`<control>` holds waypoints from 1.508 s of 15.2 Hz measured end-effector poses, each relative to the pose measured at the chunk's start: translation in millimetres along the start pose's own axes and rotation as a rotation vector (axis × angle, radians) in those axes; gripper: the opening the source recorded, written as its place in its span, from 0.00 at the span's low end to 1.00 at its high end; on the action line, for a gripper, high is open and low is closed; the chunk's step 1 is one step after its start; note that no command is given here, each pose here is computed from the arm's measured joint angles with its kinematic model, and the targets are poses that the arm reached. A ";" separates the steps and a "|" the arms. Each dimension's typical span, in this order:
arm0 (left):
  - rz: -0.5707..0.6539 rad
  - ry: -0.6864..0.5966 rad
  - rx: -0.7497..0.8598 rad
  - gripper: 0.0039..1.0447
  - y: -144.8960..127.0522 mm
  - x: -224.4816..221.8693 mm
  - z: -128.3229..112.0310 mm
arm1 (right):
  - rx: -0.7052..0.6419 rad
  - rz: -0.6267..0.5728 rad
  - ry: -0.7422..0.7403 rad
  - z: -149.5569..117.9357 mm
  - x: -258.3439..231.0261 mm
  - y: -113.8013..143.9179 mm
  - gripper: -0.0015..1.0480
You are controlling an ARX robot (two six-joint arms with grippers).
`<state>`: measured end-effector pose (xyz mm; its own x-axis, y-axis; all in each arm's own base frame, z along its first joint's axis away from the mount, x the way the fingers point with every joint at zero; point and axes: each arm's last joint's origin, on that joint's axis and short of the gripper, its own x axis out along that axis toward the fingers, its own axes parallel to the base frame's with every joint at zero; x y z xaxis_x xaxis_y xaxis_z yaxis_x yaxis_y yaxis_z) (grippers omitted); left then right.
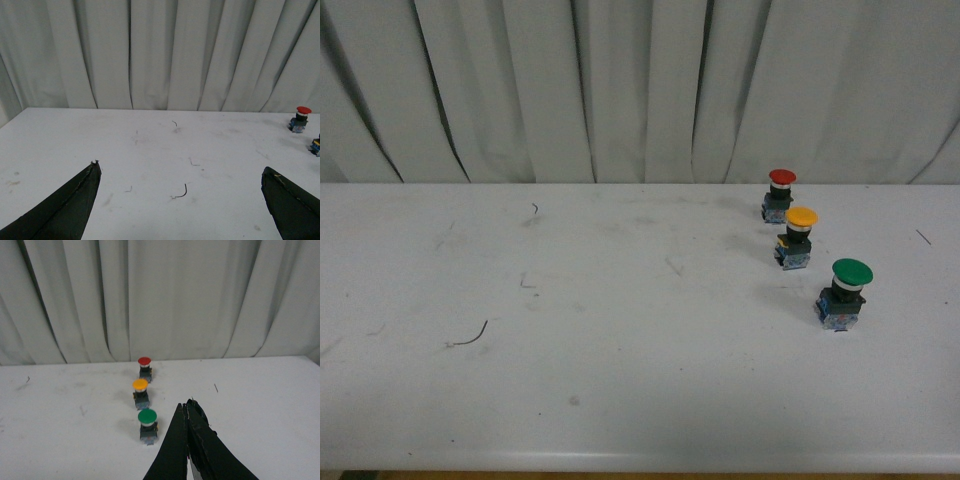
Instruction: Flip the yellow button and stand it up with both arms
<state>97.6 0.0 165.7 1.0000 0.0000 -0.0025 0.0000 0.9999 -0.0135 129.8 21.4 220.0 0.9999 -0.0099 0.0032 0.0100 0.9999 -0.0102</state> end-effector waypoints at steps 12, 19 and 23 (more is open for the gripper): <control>0.000 0.000 0.000 0.94 0.0 0.0 0.0 | 0.006 0.010 0.000 -41.9 -20.1 -21.2 0.02; 0.000 0.000 0.000 0.94 0.0 0.0 0.0 | 0.009 0.009 -0.001 -53.3 -32.5 -21.2 0.02; 0.000 0.000 0.000 0.94 0.0 0.0 0.0 | 0.009 0.009 -0.002 -53.3 -32.5 -21.2 0.02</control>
<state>97.6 0.0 165.7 1.0000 0.0000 -0.0021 0.0000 0.9999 -0.0135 97.2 0.0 166.9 1.0000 -0.0011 0.0048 0.0011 1.0000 -0.0009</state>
